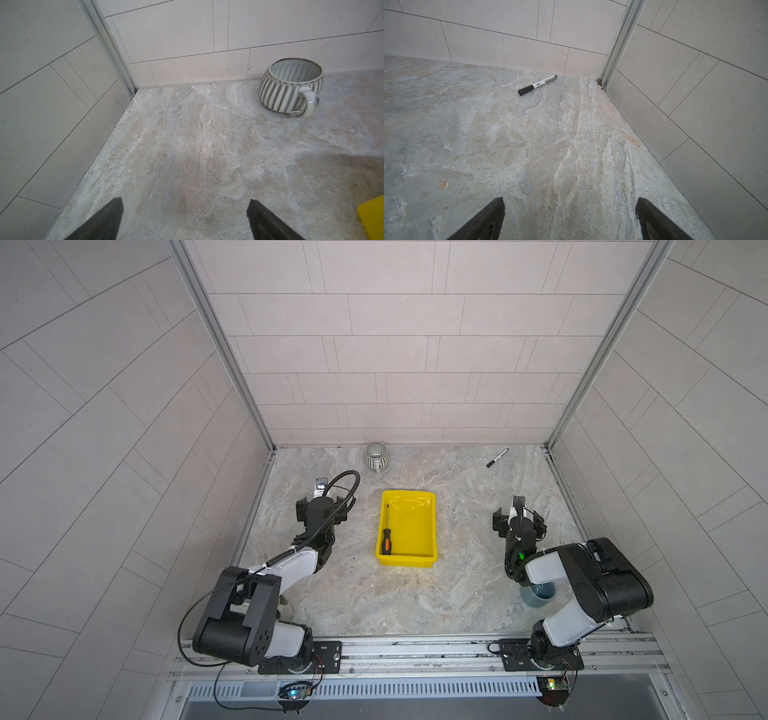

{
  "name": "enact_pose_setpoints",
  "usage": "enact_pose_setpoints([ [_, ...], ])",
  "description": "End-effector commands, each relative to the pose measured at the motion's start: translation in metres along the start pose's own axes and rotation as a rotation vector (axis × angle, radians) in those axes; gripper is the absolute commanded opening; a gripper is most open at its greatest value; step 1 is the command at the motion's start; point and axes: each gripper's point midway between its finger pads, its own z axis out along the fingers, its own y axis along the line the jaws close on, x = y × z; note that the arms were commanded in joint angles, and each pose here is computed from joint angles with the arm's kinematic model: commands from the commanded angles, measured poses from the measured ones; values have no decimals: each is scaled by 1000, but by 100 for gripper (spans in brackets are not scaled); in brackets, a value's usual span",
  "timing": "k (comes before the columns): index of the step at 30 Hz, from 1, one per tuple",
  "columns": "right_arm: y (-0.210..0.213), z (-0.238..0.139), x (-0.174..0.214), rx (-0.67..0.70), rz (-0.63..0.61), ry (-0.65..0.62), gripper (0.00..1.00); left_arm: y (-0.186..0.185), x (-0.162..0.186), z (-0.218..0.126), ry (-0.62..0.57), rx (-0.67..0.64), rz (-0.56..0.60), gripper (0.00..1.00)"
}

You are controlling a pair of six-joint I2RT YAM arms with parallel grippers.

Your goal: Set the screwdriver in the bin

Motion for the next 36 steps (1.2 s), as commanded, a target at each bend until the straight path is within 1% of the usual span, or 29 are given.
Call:
enact_pose_setpoints([
  [1, 1, 0, -5, 0, -3, -18, 100, 1, -8, -13, -66, 22, 21, 100],
  [3, 1, 0, -5, 0, -3, -18, 99, 5, -4, -18, -67, 14, 21, 100],
  [6, 0, 0, -5, 3, -1, -18, 99, 5, 13, -21, -41, 15, 64, 100],
  [8, 1, 0, -5, 0, -2, -18, 99, 8, 24, -22, -25, -2, 70, 100],
  [10, 1, 0, -5, 1, -2, -18, 99, 14, 31, -23, -38, -34, 38, 100],
  [12, 1, 0, -5, 1, -3, -18, 99, 22, 29, -21, -82, -91, 1, 100],
  [13, 1, 0, -5, 2, -2, -19, 99, 22, 28, -20, -94, -93, -15, 100],
  [15, 0, 0, -5, 3, -1, -18, 100, 17, 28, -16, -84, -73, 0, 100],
  [19, 1, 0, -5, 2, -3, -18, 99, 21, 28, -9, -71, -118, 12, 100],
  [21, 1, 0, -5, 2, -2, -19, 99, 18, 35, -9, -86, -95, 16, 100],
  [22, 1, 0, -5, 1, -3, -19, 99, 19, 38, -9, -109, -92, -2, 100],
  [24, 1, 0, -5, 2, -3, -18, 100, 28, 53, -12, -138, -123, -47, 100],
  [25, 1, 0, -4, 2, -3, -17, 99, 31, 56, -11, -155, -146, -59, 100],
  [26, 1, 0, -5, 1, -2, -18, 99, 38, 54, -4, -123, -207, -48, 100],
  [27, 1, 0, -5, 2, -3, -18, 99, 41, 58, 0, -80, -227, -47, 100],
  [28, 1, 1, -5, 1, -2, -17, 99, 42, 53, 8, -59, -223, -66, 100],
  [30, 1, 0, -5, -1, -3, -18, 99, 45, 54, 17, -27, -199, -91, 100],
  [36, 1, 0, -4, -1, -3, -16, 100, 47, 56, 22, -5, -169, -111, 100],
])
